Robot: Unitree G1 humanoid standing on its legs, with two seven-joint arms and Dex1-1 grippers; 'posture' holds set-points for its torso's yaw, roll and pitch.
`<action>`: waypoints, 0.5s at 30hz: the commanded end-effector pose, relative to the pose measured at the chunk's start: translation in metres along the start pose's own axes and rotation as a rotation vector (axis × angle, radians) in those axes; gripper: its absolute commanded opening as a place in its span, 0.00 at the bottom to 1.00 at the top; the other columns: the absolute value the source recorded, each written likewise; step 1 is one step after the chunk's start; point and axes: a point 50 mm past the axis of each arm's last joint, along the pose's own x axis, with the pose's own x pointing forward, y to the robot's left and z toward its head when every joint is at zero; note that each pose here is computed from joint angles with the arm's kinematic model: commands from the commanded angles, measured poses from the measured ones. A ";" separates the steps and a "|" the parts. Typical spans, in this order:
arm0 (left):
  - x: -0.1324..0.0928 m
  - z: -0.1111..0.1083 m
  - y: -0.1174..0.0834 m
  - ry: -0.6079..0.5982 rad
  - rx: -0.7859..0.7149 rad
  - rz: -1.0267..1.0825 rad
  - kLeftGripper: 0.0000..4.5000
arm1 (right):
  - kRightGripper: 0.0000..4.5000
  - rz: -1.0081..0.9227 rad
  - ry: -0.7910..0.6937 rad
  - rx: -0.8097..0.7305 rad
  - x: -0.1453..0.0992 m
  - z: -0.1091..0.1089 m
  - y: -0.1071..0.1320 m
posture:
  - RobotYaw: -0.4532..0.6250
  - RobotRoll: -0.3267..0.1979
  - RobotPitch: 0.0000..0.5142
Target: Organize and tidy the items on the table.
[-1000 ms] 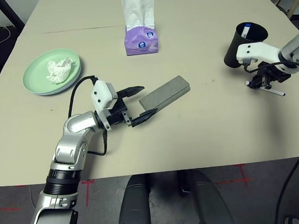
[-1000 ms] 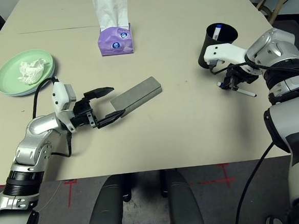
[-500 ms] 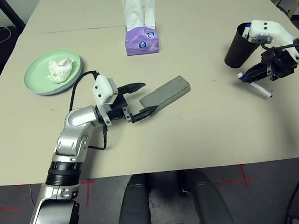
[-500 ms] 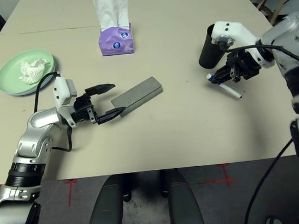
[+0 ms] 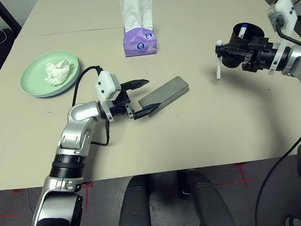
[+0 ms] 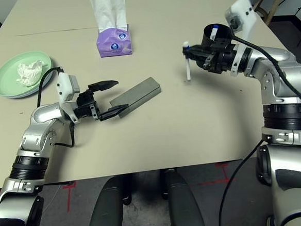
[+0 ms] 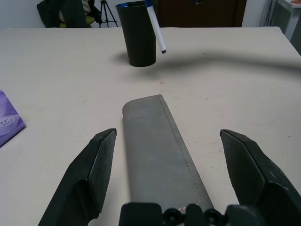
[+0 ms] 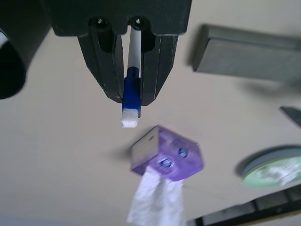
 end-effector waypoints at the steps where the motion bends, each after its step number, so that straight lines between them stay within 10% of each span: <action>1: -0.001 -0.003 -0.002 0.018 0.000 -0.014 1.00 | 0.07 -0.114 -0.070 -0.056 -0.002 0.004 -0.002 | 0.46 0.62 0.36; 15: 0.000 -0.003 -0.001 0.017 0.006 -0.008 1.00 | 0.07 -0.470 -0.346 -0.079 0.011 0.044 -0.028 | 0.46 0.62 0.34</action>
